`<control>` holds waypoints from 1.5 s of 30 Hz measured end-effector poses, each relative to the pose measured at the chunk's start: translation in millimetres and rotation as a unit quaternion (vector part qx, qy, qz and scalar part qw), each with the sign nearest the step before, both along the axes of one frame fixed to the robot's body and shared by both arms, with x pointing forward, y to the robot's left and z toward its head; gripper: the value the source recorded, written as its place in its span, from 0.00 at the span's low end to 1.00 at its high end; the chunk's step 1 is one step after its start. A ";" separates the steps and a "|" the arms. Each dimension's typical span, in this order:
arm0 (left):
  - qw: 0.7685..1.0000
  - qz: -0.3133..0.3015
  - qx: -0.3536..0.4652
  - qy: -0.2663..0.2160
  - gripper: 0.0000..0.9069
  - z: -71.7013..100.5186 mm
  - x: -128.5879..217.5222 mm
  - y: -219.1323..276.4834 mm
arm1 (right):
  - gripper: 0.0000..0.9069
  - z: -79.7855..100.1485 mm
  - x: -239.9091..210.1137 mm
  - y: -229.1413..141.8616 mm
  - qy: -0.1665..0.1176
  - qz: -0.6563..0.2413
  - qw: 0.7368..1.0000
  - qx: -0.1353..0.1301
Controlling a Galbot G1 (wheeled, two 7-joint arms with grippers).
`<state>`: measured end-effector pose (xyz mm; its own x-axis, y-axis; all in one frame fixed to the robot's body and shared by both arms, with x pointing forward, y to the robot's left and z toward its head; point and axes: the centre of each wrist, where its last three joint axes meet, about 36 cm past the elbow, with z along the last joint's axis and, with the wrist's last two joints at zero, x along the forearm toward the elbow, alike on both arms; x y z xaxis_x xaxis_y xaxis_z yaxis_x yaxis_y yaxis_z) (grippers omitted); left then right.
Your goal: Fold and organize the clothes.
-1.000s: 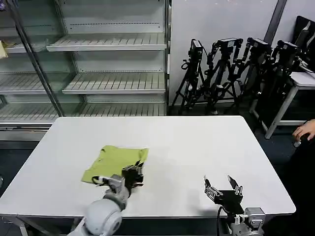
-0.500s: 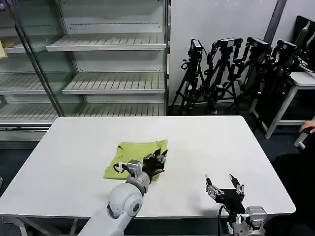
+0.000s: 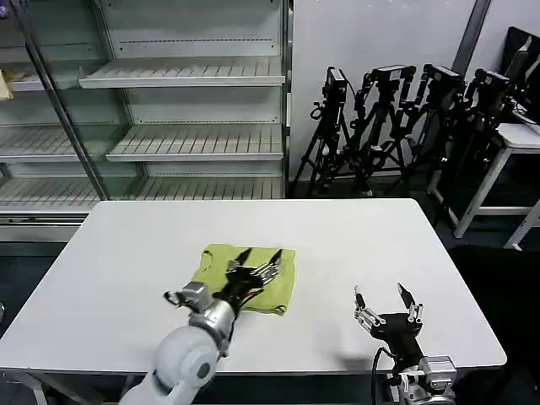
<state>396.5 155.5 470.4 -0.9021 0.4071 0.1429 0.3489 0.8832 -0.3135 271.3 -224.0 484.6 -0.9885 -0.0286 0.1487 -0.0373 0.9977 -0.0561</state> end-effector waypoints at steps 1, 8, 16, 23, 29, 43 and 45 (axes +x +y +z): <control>1.000 0.010 0.007 -0.012 1.00 0.7 -5.5 6.7 | 1.00 -1.1 0.3 0.7 -0.006 0.000 1.000 -0.001; 0.993 0.083 0.049 -0.071 1.00 5.1 -46.0 49.4 | 1.00 -3.9 -0.4 6.1 -0.036 0.002 0.999 0.002; 0.981 0.137 0.104 -0.091 1.00 4.4 -77.7 89.6 | 1.00 -7.2 3.1 10.4 -0.053 0.006 0.999 0.006; 0.974 0.157 0.133 -0.096 1.00 3.6 -94.8 102.6 | 1.00 -8.9 6.2 12.4 -0.064 0.004 0.998 0.011; 0.970 0.168 0.146 -0.100 1.00 5.3 -103.9 109.1 | 1.00 -6.9 5.3 9.7 -0.066 0.007 0.998 0.002; 0.965 0.180 0.164 -0.102 1.00 5.2 -115.5 116.8 | 1.00 -3.9 6.0 11.2 -0.073 0.002 0.997 0.000; 0.964 0.181 0.164 -0.105 1.00 6.4 -116.0 116.7 | 1.00 -4.6 5.4 11.9 -0.072 0.001 0.997 0.000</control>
<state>280.5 272.2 476.7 -0.9997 0.0241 0.0091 0.0245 0.9986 0.0474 276.7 -212.1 480.0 -0.9995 -0.0312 0.0054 -0.0315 0.9977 -0.0602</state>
